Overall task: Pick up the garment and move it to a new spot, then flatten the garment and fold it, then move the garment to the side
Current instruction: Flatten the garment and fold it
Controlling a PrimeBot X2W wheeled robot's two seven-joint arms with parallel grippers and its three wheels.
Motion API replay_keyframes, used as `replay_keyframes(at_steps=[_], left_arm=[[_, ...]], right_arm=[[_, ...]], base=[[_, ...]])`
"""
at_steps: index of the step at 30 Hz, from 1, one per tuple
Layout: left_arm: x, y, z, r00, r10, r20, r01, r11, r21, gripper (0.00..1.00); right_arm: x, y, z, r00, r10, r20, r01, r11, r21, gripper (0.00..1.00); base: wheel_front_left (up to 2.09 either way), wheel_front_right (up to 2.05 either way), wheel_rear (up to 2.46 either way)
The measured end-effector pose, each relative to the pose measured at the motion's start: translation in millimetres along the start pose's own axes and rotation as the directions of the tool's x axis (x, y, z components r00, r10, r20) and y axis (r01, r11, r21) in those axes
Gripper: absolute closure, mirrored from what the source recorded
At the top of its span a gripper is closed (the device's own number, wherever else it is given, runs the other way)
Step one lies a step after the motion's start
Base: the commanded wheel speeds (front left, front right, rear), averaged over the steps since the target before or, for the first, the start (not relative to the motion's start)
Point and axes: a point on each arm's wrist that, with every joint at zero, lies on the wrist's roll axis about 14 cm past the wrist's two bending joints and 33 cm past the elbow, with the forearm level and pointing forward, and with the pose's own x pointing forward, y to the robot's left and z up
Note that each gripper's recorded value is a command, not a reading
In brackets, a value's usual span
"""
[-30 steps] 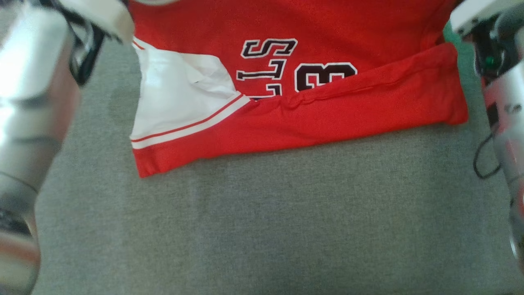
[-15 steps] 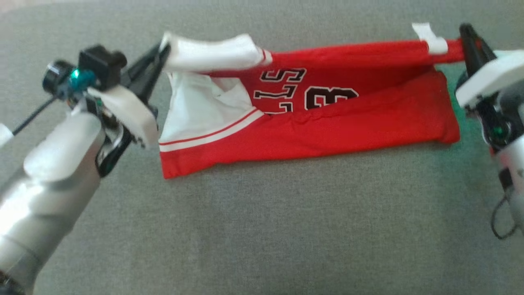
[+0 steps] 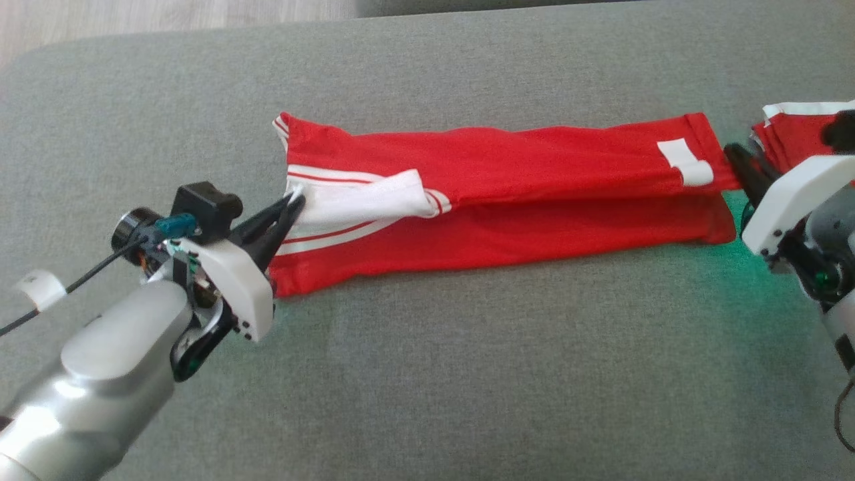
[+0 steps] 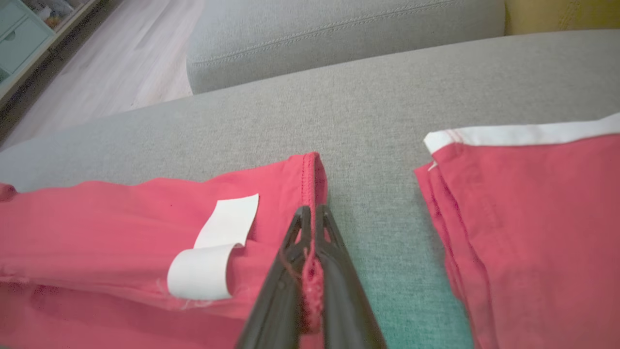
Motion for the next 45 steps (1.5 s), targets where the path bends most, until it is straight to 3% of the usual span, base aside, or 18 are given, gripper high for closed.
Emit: replay_keyframes(at_steps=[10,11,12,13,14,19,23,29,35,39,45], left_arm=[[-5,-14,-24,0.995,-0.028,-0.099,0.029,1.000,0.008,1.00],[-6,-16,-26,0.994,-0.029,-0.102,0.030,1.000,0.006,1.00],[-6,-17,-28,0.994,-0.029,-0.106,0.030,1.000,0.005,0.89],[-6,-18,-29,0.994,-0.026,-0.108,0.027,1.000,0.006,0.12],[-6,-18,-30,0.994,-0.019,-0.107,0.020,1.000,0.003,0.00],[-2,-12,2,0.998,0.057,0.037,-0.054,0.996,-0.069,0.00],[-6,-1,45,0.966,0.137,0.220,-0.117,0.988,-0.101,0.00],[-29,18,109,0.852,0.276,0.445,-0.198,0.956,-0.215,0.00],[-64,22,152,0.709,0.372,0.600,-0.246,0.927,-0.284,0.00],[-73,20,125,0.693,0.440,0.571,-0.293,0.895,-0.335,0.00],[-81,8,77,0.700,0.508,0.503,-0.348,0.857,-0.381,0.00]], right_arm=[[-4,5,-18,0.997,0.010,-0.074,-0.016,0.996,-0.089,1.00],[-5,5,-17,0.997,0.008,-0.074,-0.014,0.996,-0.089,0.60],[-5,4,-18,0.997,0.004,-0.073,-0.010,0.996,-0.086,0.00],[-6,2,-18,0.997,-0.002,-0.072,-0.004,0.997,-0.082,0.00],[-7,0,-18,0.998,-0.007,-0.068,0.001,0.997,-0.079,0.00],[-12,-2,11,0.998,-0.008,0.068,0.008,1.000,-0.006,0.00],[-21,3,52,0.967,0.000,0.256,-0.007,1.000,0.025,0.00],[-45,43,124,0.822,0.064,0.566,-0.107,0.993,0.043,0.00],[-62,65,144,0.705,0.056,0.707,-0.135,0.989,0.057,0.00],[-60,71,119,0.719,0.041,0.694,-0.116,0.991,0.061,0.00],[-59,78,43,0.788,-0.009,0.616,-0.052,0.995,0.081,0.00]], base=[[0.00,0.00,0.00],[0.00,0.00,0.00],[0.00,0.00,0.00],[0.00,0.00,0.00],[0.00,0.00,0.00],[0.00,0.00,0.00],[0.00,0.00,0.00],[0.00,0.00,0.00],[0.00,0.00,0.00],[0.00,0.00,0.00],[0.00,0.00,0.00]])
